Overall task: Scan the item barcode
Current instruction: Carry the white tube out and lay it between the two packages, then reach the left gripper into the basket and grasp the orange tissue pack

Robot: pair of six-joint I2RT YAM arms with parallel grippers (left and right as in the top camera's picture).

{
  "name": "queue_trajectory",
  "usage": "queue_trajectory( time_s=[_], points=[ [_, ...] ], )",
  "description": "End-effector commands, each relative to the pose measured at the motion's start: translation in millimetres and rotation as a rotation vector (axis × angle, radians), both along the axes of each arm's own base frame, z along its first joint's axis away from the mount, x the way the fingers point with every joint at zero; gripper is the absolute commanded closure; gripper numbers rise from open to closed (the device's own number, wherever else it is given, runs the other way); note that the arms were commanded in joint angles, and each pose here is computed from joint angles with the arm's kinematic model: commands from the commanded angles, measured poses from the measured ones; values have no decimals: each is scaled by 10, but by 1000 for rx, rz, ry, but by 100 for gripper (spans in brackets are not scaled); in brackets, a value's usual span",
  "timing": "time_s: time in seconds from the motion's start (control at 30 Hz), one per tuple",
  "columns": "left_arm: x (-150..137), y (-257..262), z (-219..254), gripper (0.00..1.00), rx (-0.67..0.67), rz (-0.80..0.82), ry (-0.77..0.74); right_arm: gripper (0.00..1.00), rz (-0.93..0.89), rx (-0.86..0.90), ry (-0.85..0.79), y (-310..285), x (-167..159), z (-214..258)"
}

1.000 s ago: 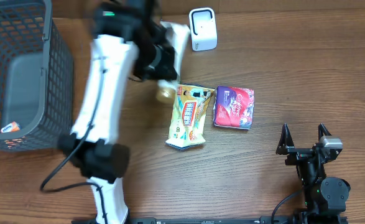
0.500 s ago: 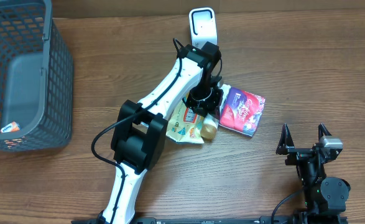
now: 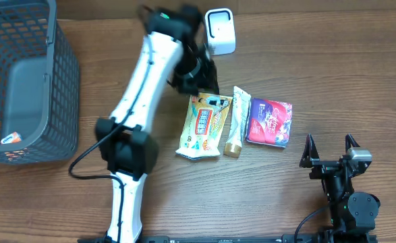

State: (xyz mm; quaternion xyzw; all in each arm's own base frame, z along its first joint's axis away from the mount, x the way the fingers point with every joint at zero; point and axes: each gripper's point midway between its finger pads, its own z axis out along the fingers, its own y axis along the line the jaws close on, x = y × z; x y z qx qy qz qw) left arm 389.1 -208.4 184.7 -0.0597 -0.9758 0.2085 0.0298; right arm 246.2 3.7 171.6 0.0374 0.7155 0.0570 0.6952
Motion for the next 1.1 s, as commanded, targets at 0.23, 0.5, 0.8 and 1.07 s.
queue_trajectory(
  time_s=[0.23, 0.5, 0.8, 1.07],
  points=[
    [-93, 1931, 2012, 0, 73, 396, -619, 0, -3, -4, -4, -7, 2, -17],
    [-902, 4096, 2125, 0, 524, 1078, -573, 0, -3, -4, -4, -7, 2, -18],
    [-742, 4807, 1271, 0, 721, 1154, -294, 0, -3, -4, -4, -7, 2, -17],
    [-517, 5094, 235, 0, 779, 1054, -19, 0, -3, -4, -4, -7, 2, -17]
  ],
)
